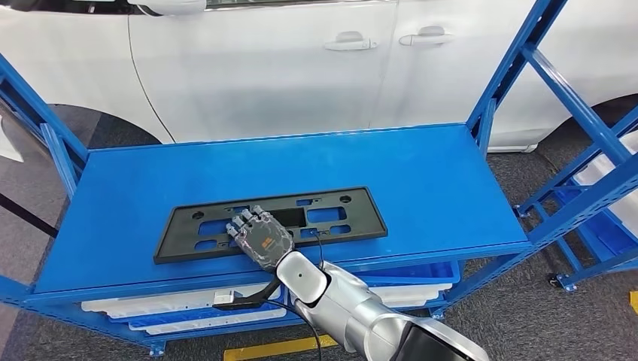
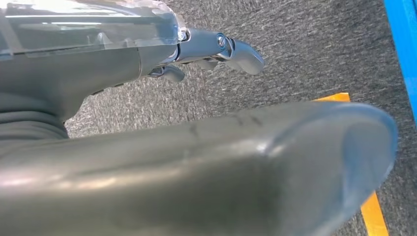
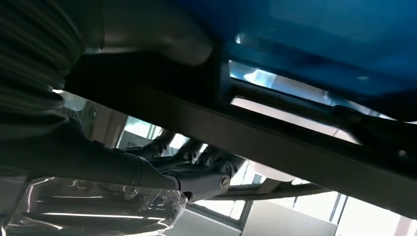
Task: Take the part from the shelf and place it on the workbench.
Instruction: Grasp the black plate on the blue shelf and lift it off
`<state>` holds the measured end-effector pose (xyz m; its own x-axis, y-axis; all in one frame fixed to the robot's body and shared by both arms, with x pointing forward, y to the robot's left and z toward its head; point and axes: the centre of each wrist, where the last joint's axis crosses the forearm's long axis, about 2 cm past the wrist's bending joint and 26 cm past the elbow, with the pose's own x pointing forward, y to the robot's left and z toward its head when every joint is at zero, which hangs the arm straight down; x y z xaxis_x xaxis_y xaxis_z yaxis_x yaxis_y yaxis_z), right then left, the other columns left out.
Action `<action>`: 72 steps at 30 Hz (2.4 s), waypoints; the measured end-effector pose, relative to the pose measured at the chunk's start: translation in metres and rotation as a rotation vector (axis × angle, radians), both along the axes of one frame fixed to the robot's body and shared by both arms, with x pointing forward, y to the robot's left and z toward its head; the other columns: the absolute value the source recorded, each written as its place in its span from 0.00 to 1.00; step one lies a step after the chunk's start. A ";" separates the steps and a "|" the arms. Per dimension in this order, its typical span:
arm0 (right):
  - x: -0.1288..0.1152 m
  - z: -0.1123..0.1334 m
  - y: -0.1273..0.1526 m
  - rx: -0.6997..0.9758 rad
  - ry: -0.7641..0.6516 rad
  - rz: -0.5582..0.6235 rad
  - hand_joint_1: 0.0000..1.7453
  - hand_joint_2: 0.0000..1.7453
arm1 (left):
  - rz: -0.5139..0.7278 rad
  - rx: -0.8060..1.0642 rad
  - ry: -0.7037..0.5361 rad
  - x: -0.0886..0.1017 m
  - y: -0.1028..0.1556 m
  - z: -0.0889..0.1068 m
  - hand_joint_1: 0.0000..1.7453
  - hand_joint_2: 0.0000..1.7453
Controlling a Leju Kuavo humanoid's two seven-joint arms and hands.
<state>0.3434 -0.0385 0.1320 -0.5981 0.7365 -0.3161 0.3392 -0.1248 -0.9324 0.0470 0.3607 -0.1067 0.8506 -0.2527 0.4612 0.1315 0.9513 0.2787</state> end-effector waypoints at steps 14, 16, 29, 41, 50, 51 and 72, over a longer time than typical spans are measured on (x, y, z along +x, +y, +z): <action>0.004 -0.002 -0.005 -0.045 0.022 -0.040 1.00 1.00 | -0.022 -0.029 -0.037 0.000 0.002 0.000 0.00 0.00; 0.005 -0.002 -0.005 -0.047 0.023 -0.040 1.00 1.00 | -0.033 -0.043 -0.069 0.001 0.002 0.000 0.00 0.50; 0.009 0.000 -0.009 -0.036 0.038 -0.053 1.00 1.00 | -0.064 -0.074 -0.129 0.001 0.001 0.000 0.00 1.00; 0.020 0.018 -0.014 0.294 0.140 0.048 1.00 1.00 | -0.079 -0.096 -0.141 0.000 0.003 0.000 0.00 1.00; 0.031 0.068 -0.047 0.969 0.162 0.342 1.00 1.00 | -0.066 -0.116 -0.177 0.000 0.004 0.000 0.00 1.00; 0.029 0.078 -0.057 1.073 0.173 0.391 1.00 1.00 | -0.064 -0.123 -0.180 -0.001 0.004 0.000 0.00 1.00; -0.077 0.193 -0.136 1.366 0.508 1.415 1.00 1.00 | 0.002 -0.161 -0.243 0.001 -0.001 0.000 0.00 1.00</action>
<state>0.2665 -0.1741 0.3253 -0.6902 -0.6684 0.2772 -0.7215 0.6652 -0.1922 0.0480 0.3602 -0.1069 0.7106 -0.1587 0.6854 0.0779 0.9860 0.1475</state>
